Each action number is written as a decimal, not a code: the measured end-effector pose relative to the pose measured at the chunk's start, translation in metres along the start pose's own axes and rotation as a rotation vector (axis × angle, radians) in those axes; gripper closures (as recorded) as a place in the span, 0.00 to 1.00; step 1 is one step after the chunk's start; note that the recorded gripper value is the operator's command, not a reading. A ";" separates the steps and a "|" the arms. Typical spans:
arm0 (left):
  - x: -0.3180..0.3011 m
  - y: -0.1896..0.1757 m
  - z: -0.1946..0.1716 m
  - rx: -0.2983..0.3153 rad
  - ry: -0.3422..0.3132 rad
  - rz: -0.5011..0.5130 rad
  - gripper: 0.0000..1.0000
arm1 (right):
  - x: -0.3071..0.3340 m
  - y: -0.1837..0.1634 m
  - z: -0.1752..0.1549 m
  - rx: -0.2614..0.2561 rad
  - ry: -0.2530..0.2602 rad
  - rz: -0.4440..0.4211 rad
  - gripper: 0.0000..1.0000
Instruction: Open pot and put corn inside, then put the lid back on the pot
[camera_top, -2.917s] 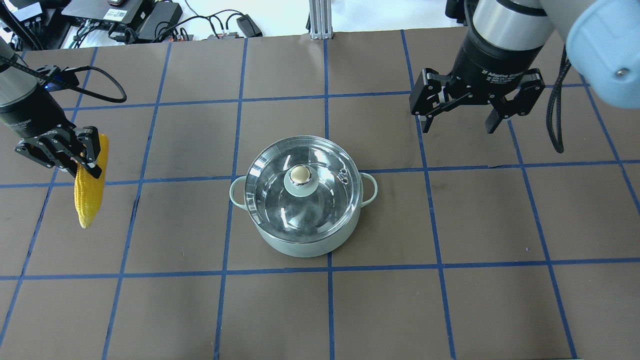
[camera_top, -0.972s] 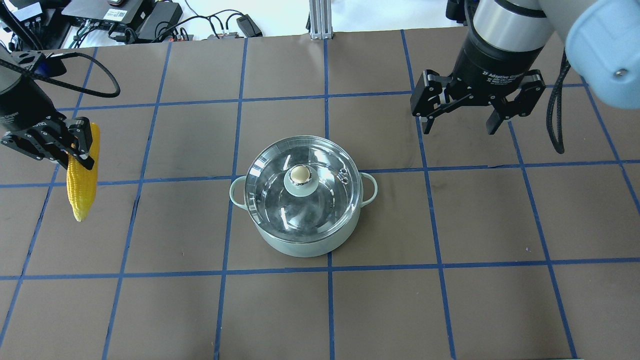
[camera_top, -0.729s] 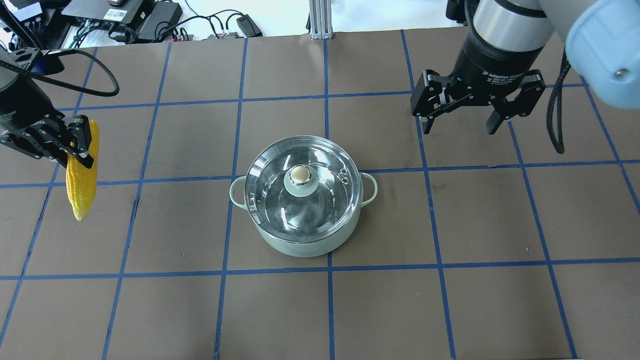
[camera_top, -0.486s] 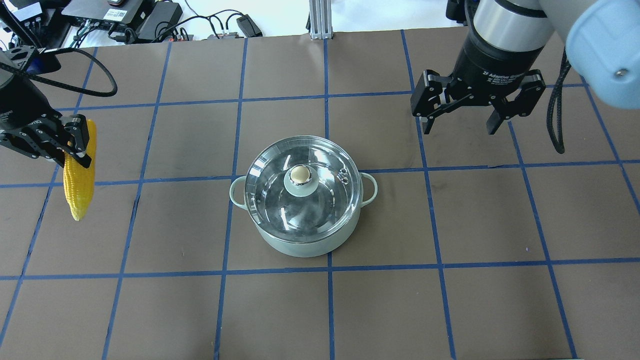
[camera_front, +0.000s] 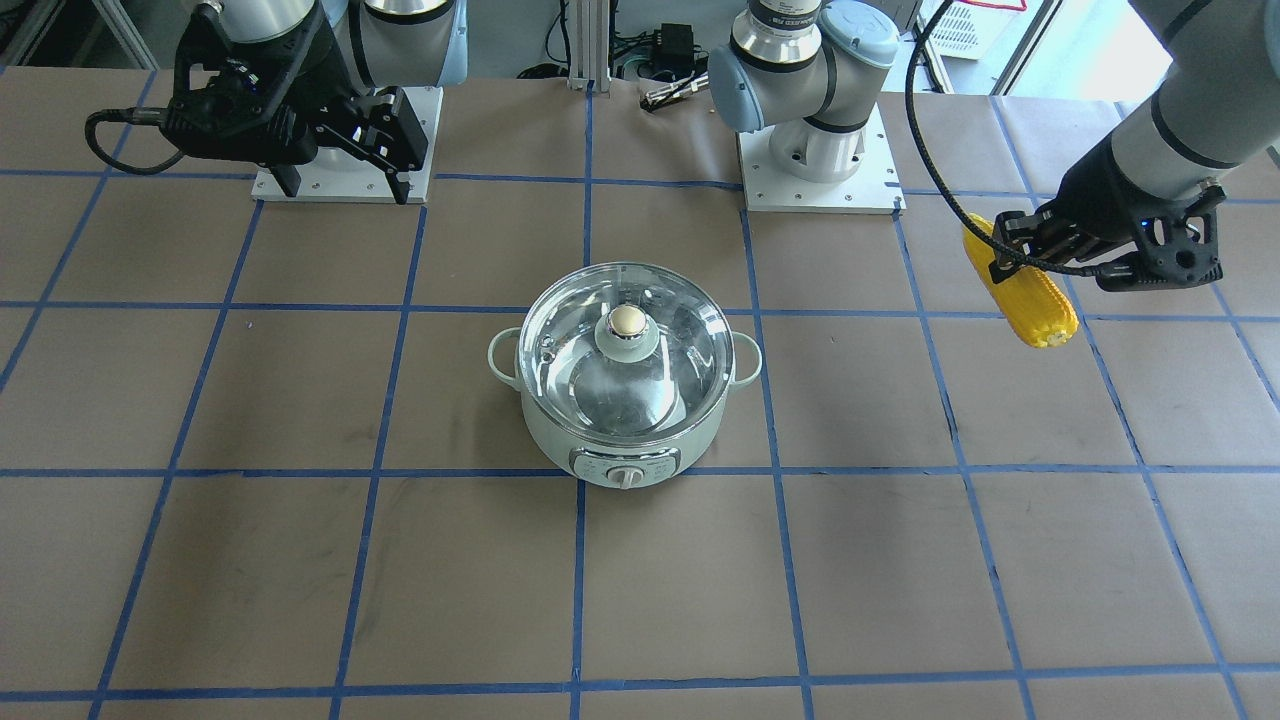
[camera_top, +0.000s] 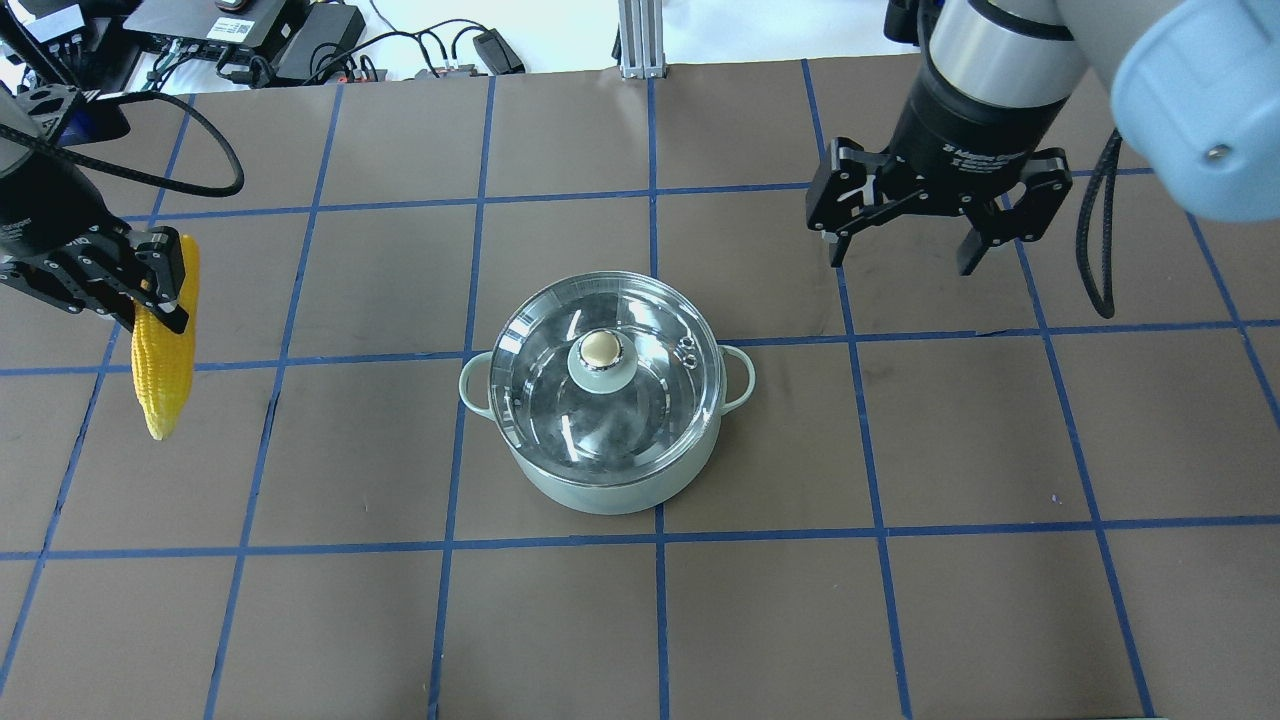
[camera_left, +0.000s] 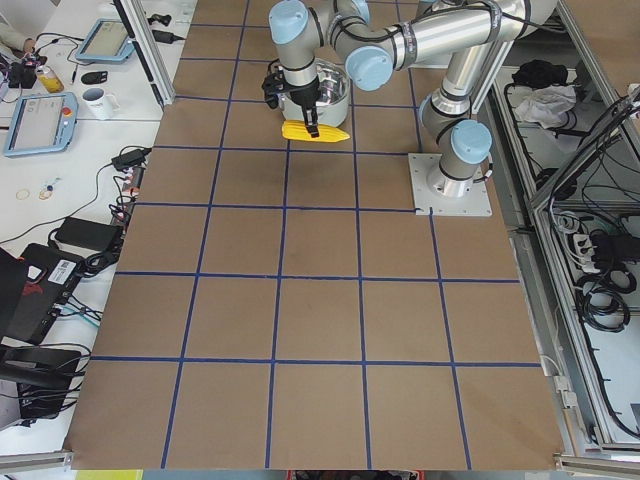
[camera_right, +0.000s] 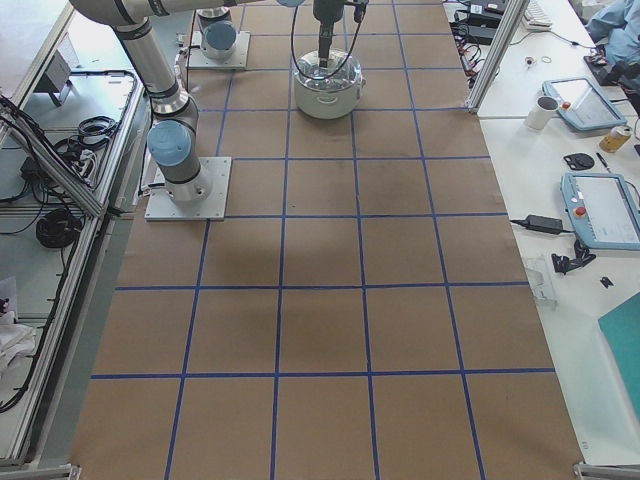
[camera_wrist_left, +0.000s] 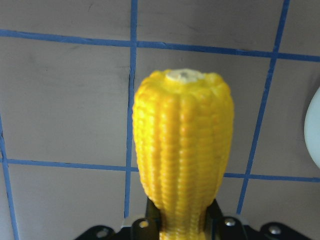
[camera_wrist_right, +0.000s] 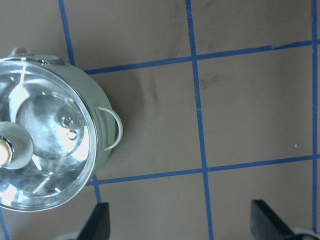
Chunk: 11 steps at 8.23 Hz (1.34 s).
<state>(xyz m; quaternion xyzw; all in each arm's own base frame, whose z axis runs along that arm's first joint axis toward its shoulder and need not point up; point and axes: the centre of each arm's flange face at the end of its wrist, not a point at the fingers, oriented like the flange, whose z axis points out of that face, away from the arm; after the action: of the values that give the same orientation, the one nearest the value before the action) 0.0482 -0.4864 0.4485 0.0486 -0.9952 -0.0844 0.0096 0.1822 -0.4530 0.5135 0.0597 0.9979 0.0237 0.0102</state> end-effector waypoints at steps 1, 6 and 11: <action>0.001 0.000 -0.001 0.001 -0.001 0.002 1.00 | -0.028 -0.002 0.009 0.002 0.000 0.033 0.00; 0.002 -0.001 0.002 -0.003 -0.001 0.008 1.00 | -0.218 0.009 0.126 0.039 -0.016 0.061 0.01; 0.007 -0.003 0.003 -0.003 0.004 0.016 1.00 | -0.233 0.007 0.167 0.033 0.008 0.056 0.24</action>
<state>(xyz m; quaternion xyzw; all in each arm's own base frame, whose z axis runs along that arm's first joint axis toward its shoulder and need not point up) 0.0411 -0.4892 0.4454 0.0407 -0.9954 -0.0856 0.0125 0.4182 -0.4658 0.3509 0.0878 0.9961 0.0078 0.0046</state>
